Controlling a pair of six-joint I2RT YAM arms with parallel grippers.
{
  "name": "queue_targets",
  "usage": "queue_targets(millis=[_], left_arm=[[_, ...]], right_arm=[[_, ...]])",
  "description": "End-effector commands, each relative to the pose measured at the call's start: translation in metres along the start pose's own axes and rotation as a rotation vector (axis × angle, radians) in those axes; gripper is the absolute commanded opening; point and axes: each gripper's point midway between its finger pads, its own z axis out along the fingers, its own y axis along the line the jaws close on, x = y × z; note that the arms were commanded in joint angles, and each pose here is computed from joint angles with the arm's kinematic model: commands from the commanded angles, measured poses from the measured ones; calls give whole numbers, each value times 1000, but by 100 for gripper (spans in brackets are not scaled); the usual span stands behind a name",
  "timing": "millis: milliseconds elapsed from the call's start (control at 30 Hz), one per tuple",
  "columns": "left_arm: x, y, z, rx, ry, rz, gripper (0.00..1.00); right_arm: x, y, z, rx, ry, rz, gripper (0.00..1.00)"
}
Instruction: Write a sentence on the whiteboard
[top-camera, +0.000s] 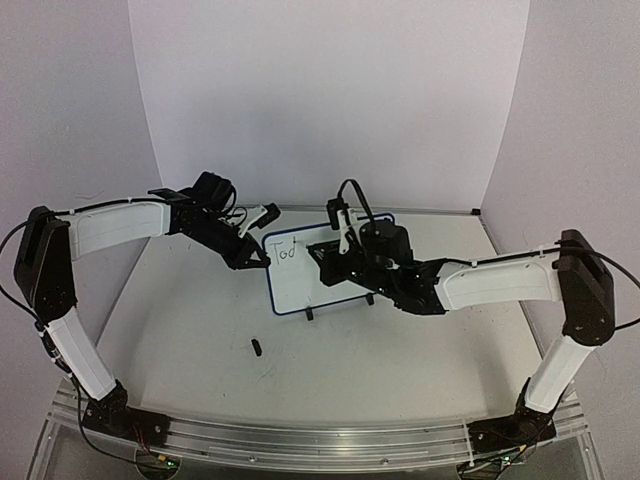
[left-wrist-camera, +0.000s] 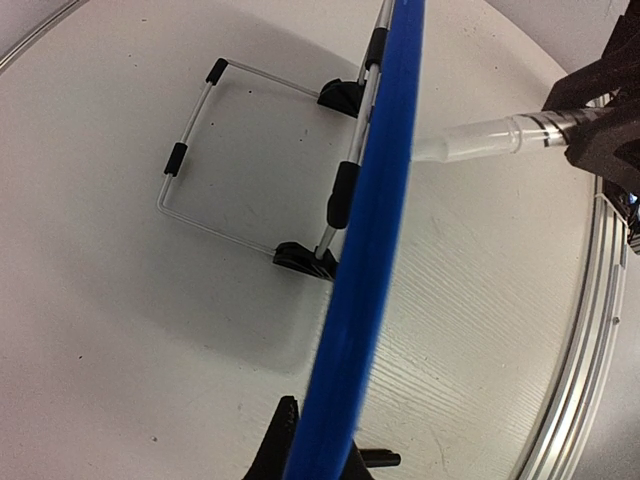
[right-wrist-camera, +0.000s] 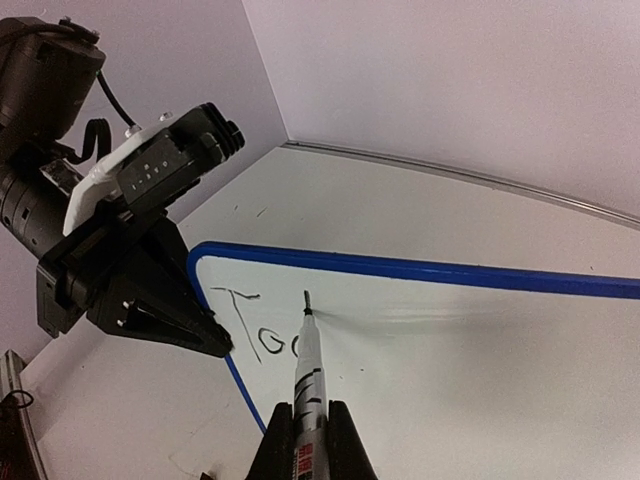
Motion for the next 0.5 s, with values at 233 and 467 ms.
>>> queue_targets(millis=[233,467], left_arm=[[9,7,8,-29,47,6,0],[9,7,8,-32,48,7,0]], right_arm=[[26,-13,9,34,43,21,0],[29,-19,0,59,44,25,0]])
